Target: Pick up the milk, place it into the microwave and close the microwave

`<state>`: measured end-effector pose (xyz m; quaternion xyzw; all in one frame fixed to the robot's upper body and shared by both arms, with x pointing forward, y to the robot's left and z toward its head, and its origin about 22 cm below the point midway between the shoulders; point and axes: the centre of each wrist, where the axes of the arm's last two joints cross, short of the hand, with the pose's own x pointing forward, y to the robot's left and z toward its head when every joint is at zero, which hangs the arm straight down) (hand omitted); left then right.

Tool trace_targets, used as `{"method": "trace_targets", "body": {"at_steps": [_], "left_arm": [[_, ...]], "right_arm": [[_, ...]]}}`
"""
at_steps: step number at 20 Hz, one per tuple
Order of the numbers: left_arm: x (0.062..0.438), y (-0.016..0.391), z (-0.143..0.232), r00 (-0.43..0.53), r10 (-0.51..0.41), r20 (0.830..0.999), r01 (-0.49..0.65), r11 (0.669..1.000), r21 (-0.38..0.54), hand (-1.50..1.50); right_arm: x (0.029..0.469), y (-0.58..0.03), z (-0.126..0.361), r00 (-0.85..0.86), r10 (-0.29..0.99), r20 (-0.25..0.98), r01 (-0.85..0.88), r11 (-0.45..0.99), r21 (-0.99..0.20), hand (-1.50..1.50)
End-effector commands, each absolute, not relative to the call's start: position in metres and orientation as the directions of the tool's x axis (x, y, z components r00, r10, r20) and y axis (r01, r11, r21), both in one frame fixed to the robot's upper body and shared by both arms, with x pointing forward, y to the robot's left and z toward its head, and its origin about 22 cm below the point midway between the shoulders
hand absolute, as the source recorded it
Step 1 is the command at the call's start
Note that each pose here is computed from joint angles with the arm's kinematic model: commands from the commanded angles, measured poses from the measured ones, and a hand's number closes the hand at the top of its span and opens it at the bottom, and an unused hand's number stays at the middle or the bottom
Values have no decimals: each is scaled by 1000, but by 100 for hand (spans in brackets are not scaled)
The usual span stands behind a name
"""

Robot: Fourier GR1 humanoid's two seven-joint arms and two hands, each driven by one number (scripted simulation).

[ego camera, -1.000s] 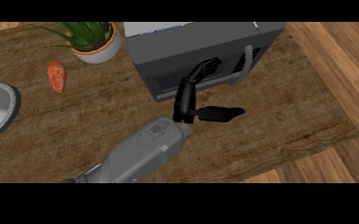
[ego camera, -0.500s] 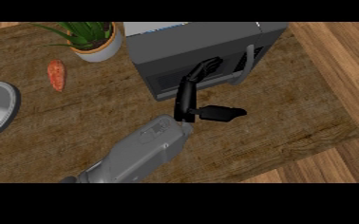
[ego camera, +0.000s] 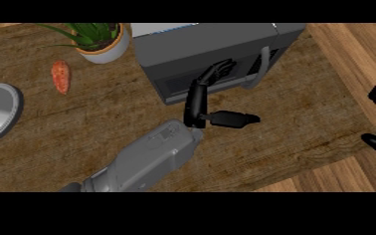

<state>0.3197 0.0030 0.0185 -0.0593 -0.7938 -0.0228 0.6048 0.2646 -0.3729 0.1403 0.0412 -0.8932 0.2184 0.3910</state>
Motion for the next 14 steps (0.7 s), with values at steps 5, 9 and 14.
{"method": "trace_targets", "body": {"at_steps": [5,9,14], "left_arm": [[344,9,30,-264,62,963,25,998,-58,-150],[344,11,26,-259,59,964,16,998,-57,-150],[344,9,28,-278,72,958,24,997,-68,-150]], "right_arm": [[274,-379,127,-626,-35,779,-334,915,-227,-150],[279,-385,131,-619,-67,783,-364,907,-210,-150],[285,-395,132,-598,-89,797,-369,913,-176,-150]]}}
